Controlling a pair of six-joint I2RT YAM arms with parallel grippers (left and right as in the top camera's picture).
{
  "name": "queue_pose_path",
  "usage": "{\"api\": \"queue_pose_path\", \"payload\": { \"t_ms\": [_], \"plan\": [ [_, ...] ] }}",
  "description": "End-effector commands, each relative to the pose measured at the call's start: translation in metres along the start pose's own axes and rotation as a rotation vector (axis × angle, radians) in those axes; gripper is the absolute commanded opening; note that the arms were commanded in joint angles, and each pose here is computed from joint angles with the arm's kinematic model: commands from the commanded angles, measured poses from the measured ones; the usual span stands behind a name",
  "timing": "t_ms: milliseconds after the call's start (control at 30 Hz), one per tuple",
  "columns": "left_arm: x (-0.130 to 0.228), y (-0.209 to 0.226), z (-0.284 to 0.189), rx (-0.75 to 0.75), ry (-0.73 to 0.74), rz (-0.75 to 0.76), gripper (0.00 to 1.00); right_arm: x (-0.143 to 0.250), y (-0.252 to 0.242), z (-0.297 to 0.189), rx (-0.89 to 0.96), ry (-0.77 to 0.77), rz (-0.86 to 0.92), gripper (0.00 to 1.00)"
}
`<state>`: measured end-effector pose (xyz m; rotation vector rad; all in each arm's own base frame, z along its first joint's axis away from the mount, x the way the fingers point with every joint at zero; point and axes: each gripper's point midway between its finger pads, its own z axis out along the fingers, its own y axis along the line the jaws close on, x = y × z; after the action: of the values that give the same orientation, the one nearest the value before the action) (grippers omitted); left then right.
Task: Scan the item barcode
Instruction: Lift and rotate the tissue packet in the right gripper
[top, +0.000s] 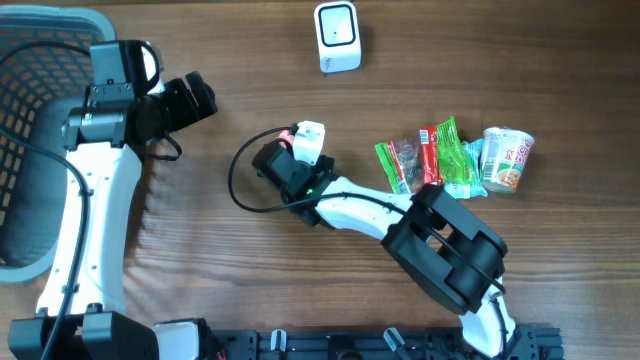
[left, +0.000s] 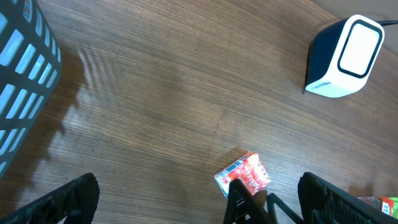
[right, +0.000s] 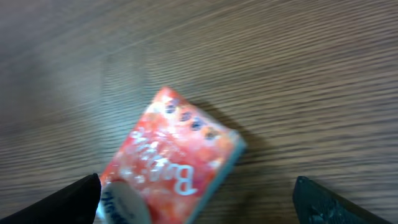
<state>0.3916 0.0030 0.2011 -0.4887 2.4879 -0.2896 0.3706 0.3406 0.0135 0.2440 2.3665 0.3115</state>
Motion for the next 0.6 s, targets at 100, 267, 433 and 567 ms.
{"api": "queue_pose_path", "payload": {
  "t_ms": [100, 267, 433, 567],
  "plan": [
    [-0.005, 0.001, -0.004, -0.001, -0.017, 0.008, 1.00, 0.016, -0.025, 0.008, 0.062, 0.094, -0.113, 1.00],
    [-0.005, 0.001, -0.004, -0.001, -0.017, 0.008, 1.00, 0.000, -0.040, -0.013, 0.109, 0.127, -0.166, 1.00],
    [-0.005, 0.001, -0.004, -0.001, -0.018, 0.008, 1.00, -0.018, -0.051, -0.035, 0.120, 0.161, -0.299, 1.00],
    [-0.005, 0.001, -0.004, -0.001, -0.017, 0.008, 1.00, -0.024, -0.035, -0.061, -0.060, 0.258, -0.489, 1.00]
  ]
}}
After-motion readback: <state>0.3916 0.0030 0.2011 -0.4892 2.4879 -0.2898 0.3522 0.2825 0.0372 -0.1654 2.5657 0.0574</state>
